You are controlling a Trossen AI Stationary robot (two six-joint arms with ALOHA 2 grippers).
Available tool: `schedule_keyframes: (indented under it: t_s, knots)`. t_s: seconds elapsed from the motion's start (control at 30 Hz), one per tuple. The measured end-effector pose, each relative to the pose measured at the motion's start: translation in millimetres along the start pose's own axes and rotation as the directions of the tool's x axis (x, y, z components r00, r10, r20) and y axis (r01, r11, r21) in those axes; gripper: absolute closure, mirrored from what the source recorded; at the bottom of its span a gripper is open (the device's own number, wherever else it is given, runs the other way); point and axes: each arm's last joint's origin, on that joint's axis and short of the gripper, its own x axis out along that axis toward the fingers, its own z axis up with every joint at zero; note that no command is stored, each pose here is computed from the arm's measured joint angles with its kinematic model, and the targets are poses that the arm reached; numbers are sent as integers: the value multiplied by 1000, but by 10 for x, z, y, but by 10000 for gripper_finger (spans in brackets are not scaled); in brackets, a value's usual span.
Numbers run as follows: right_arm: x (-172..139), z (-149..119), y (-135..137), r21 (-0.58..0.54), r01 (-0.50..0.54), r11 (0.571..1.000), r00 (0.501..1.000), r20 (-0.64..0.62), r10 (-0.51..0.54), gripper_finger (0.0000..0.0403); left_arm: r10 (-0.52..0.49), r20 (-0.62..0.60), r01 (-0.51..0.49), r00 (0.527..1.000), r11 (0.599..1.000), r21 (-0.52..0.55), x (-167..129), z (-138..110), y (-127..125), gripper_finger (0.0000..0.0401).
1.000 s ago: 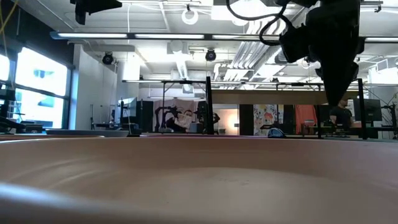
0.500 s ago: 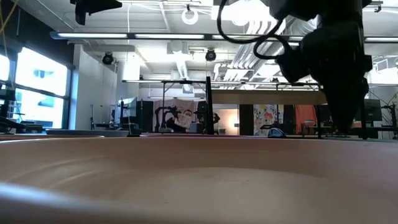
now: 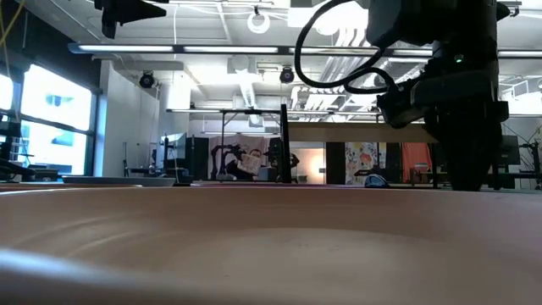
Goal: Place and stack plates onto a shelf
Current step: Put the light blue plate on the shelf
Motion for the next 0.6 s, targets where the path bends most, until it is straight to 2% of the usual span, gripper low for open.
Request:
schedule_keyframes:
  t_s: [0.43, 0.6]
  knots:
    - [96, 13, 14, -1, 20, 1000, 1000, -8, -20, 265, 1, -4, -1, 1000, 1000, 4, 1, -5, 1, 275]
    - [99, 14, 12, 1, 25, 1000, 1000, -5, -25, 296, 2, -5, -2, 1000, 1000, 5, 1, -6, 2, 275]
